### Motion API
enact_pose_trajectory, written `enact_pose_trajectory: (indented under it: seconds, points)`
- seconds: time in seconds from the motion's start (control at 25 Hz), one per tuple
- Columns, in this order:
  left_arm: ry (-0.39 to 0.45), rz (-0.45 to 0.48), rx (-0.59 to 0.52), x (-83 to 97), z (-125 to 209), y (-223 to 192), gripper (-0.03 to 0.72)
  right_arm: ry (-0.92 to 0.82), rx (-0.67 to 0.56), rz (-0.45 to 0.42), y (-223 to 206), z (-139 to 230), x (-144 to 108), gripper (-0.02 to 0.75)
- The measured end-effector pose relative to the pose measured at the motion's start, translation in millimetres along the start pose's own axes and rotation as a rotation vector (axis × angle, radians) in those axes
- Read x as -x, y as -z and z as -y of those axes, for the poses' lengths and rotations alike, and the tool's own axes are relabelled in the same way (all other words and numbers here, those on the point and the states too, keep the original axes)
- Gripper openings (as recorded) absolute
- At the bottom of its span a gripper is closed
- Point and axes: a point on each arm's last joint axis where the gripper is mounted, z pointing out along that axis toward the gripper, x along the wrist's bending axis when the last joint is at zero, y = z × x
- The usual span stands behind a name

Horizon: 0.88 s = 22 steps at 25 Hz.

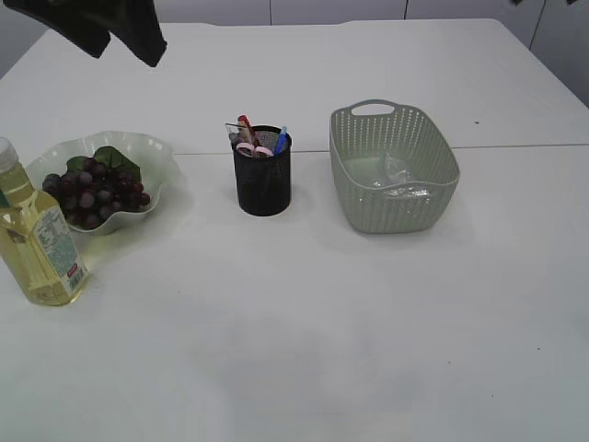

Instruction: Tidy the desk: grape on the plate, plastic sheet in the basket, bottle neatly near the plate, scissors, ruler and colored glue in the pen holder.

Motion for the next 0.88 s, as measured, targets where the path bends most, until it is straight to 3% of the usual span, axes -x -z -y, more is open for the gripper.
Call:
enact_pose_trajectory:
  seconds: [0.08,0.24,0.56,0.88]
  points:
    - [-0.02,0.02,0.001,8.3,2,3,0.454,-0.016,0.039,-0.004,18,3,0,0.456]
    - [-0.049,0.056,0.035,20.4,7,20,0.455,-0.028,0.1,-0.026,47,9,-1,0.484]
    - [-0.046,0.139,0.101,22.9,25,62,0.454,-0.011,0.164,-0.188,87,26,-13,0.49]
    - [-0.047,0.134,-0.022,15.0,80,53,0.455,0.035,0.08,-0.204,83,70,-12,0.49]
